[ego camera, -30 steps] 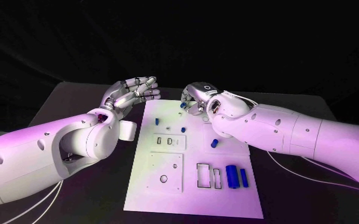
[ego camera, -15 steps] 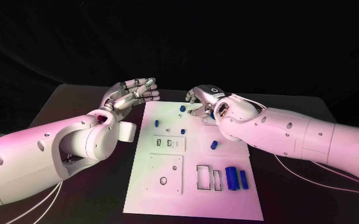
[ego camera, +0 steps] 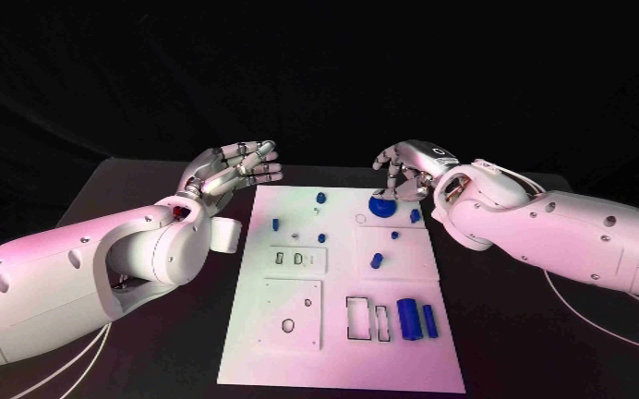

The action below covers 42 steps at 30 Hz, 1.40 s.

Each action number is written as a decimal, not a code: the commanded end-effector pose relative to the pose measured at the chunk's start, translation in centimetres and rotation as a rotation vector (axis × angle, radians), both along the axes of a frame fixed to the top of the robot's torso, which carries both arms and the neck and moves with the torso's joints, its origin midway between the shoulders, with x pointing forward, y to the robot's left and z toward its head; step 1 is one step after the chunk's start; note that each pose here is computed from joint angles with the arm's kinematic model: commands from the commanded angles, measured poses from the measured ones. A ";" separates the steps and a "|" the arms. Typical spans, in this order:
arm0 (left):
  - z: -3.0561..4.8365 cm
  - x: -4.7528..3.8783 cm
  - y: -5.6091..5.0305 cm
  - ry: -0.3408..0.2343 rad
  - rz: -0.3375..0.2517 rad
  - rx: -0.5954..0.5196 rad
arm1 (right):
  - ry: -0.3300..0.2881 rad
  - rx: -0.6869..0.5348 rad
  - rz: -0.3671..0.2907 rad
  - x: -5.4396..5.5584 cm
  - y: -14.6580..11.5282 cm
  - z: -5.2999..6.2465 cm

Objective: Assemble the parts on the task board

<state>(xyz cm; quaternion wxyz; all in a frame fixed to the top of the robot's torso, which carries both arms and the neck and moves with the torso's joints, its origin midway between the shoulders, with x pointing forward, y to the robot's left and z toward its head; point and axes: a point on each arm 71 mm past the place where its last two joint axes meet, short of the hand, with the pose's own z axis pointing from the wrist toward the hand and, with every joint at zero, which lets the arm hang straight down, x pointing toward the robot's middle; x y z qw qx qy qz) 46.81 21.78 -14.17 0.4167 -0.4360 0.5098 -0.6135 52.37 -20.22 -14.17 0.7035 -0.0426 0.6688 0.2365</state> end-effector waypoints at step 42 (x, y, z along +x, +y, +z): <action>-0.06 0.08 -0.6 0.008 -0.041 -0.021 | 0.279 0.021 -0.057 0.9 -1.0 -3.4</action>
